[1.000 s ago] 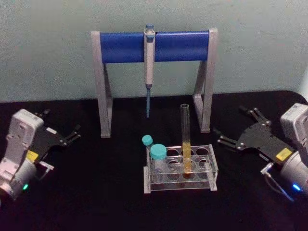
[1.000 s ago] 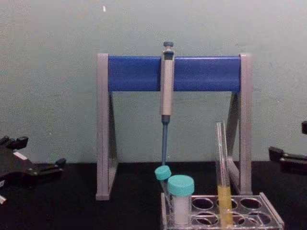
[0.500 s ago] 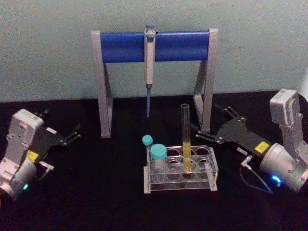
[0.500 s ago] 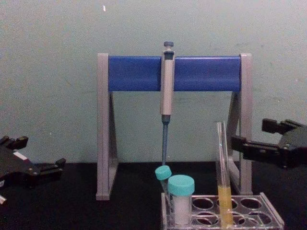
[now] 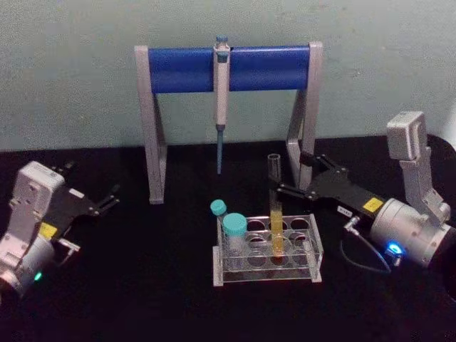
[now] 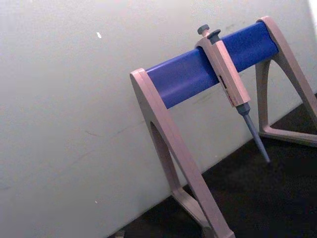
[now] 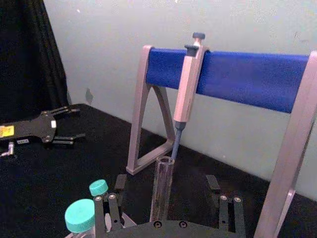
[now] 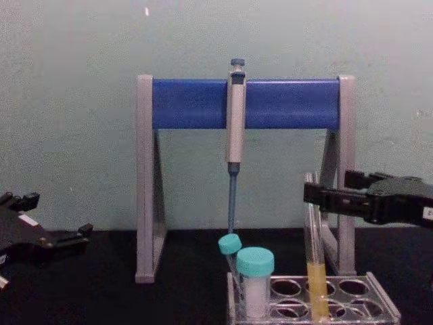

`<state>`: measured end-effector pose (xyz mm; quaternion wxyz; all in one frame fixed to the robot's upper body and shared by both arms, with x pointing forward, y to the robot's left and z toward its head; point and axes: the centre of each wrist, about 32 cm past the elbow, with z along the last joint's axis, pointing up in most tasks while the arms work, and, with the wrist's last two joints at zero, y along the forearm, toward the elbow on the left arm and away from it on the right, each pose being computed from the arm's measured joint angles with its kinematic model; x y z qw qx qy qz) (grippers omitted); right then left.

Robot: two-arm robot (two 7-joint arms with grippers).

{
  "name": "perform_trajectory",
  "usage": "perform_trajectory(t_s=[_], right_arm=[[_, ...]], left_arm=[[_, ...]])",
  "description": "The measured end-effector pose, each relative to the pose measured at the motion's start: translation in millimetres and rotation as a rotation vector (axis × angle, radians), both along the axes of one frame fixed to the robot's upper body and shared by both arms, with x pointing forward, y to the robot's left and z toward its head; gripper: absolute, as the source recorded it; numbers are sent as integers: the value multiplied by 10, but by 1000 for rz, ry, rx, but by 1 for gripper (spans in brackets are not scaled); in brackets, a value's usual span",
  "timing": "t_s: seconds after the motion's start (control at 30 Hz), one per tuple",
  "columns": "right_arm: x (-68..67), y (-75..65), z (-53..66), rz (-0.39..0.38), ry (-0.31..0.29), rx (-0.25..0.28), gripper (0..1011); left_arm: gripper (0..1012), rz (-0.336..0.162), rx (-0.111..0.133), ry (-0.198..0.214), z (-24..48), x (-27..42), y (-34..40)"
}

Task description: Pick up the test tube from the test tube rack, shake it, then place it back into the test tube rack.

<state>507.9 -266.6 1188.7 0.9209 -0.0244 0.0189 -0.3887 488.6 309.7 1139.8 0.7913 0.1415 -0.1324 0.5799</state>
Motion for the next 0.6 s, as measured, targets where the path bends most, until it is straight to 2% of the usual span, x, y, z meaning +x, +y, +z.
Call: perform_trajectory(t_s=[0.33, 0.6], right_arm=[[98, 46, -26, 6, 65, -3, 1000], [186, 67, -57, 18, 88, 11, 1000]], left_arm=[[1001, 0, 0, 0, 0, 0, 0], [1001, 0, 0, 0, 0, 0, 0]])
